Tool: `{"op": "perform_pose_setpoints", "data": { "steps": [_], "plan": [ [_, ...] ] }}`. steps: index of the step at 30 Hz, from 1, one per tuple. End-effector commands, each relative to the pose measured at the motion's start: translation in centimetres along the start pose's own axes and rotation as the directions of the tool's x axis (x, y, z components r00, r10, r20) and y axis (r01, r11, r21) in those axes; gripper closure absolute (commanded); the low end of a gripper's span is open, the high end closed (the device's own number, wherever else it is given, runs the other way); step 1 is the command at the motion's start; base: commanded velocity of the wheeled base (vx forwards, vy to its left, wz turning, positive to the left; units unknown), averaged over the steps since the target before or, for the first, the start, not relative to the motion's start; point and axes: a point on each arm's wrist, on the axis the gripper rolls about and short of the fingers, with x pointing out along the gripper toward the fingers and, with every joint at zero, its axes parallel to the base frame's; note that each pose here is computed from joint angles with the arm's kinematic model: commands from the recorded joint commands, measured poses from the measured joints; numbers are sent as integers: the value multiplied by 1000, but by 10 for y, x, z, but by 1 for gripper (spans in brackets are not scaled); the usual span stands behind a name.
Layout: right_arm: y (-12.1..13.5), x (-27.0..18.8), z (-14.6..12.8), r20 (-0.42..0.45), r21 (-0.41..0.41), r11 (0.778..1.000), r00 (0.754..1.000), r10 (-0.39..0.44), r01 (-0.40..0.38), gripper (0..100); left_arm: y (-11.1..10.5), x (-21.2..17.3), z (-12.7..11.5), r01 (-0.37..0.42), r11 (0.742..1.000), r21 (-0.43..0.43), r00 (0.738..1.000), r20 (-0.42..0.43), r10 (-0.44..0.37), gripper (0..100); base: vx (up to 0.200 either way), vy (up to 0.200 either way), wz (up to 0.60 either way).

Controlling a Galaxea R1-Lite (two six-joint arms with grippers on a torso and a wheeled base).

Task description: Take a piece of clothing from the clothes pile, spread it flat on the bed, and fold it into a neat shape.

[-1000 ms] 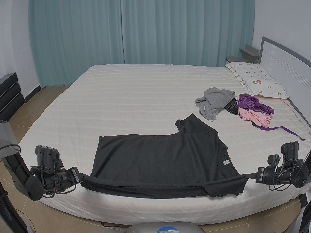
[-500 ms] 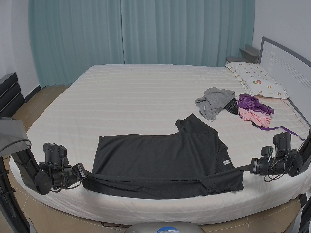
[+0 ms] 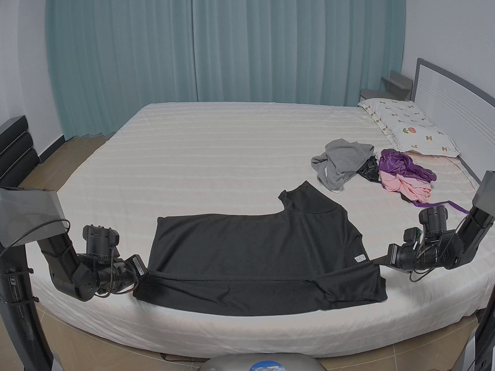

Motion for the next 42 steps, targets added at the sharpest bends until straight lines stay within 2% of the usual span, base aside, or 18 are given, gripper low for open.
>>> {"op": "perform_pose_setpoints", "data": {
  "steps": [1, 5, 6, 7, 14, 17, 22, 23, 25, 29, 34, 40, 42],
  "plan": [
    [-5, 17, 1, -18, 18, 1000, 1000, -8, 8, 100, 1, 13, 0, -4, 1000, -2, 1000, -8, 4, 100, 0, 0, 0],
    [-6, 23, 1, -26, 16, 1000, 1000, -8, 8, 100, 0, 18, 2, 0, 999, -35, 1000, -3, 0, 100, 0, 0, 0],
    [-7, 25, 0, -33, 21, 1000, 999, -10, 11, 100, -1, 19, 3, 2, 999, -48, 1000, -1, -2, 0, 0, 0, 0],
    [-7, 25, 0, -33, 20, 1000, 999, -9, 10, 0, -1, 20, 3, 3, 999, -49, 1000, 0, -3, 0, 0, 0, 0],
    [-5, 23, 1, -24, 53, 999, 1000, 8, -6, 0, -2, 22, 4, 11, 996, -88, 1000, 6, -10, 0, 0, 0, 0],
    [0, 15, 2, -14, 105, 994, 999, 35, -33, 0, -5, 14, 10, 30, 990, -140, 999, 33, -25, 0, 0, 0, 0],
    [7, 5, -4, -27, 144, 987, 997, 70, -66, 0, -9, -6, 17, 62, 987, -145, 996, 69, -53, 0, 0, 0, 0],
    [11, 3, -7, -34, 183, 980, 996, 88, -81, 0, -10, -14, 18, 71, 986, -153, 995, 79, -59, 0, 0, 0, 0],
    [14, 0, -7, -14, 226, 969, 994, 109, -103, 0, -12, -19, 20, 85, 976, -199, 993, 92, -68, 0, 0, 0, 0],
    [14, -2, -13, 9, 244, 961, 991, 131, -129, 0, -16, -22, 25, 112, 950, -291, 991, 108, -84, 0, 50, 0, 0],
    [13, -3, -16, 18, 240, 961, 991, 134, -134, 0, -15, -23, 19, 114, 948, -296, 993, 65, -99, 0, 200, 0, 0],
    [11, -1, -19, 8, 248, 960, 992, 129, -127, 0, -20, -43, 10, 159, 948, -275, 987, 27, -158, 0, 0, 0, 0],
    [11, -1, -19, 7, 248, 960, 992, 128, -126, 0, -24, -48, 3, 151, 952, -265, 987, -10, -159, 0, 0, 0, 0]
  ]
}}
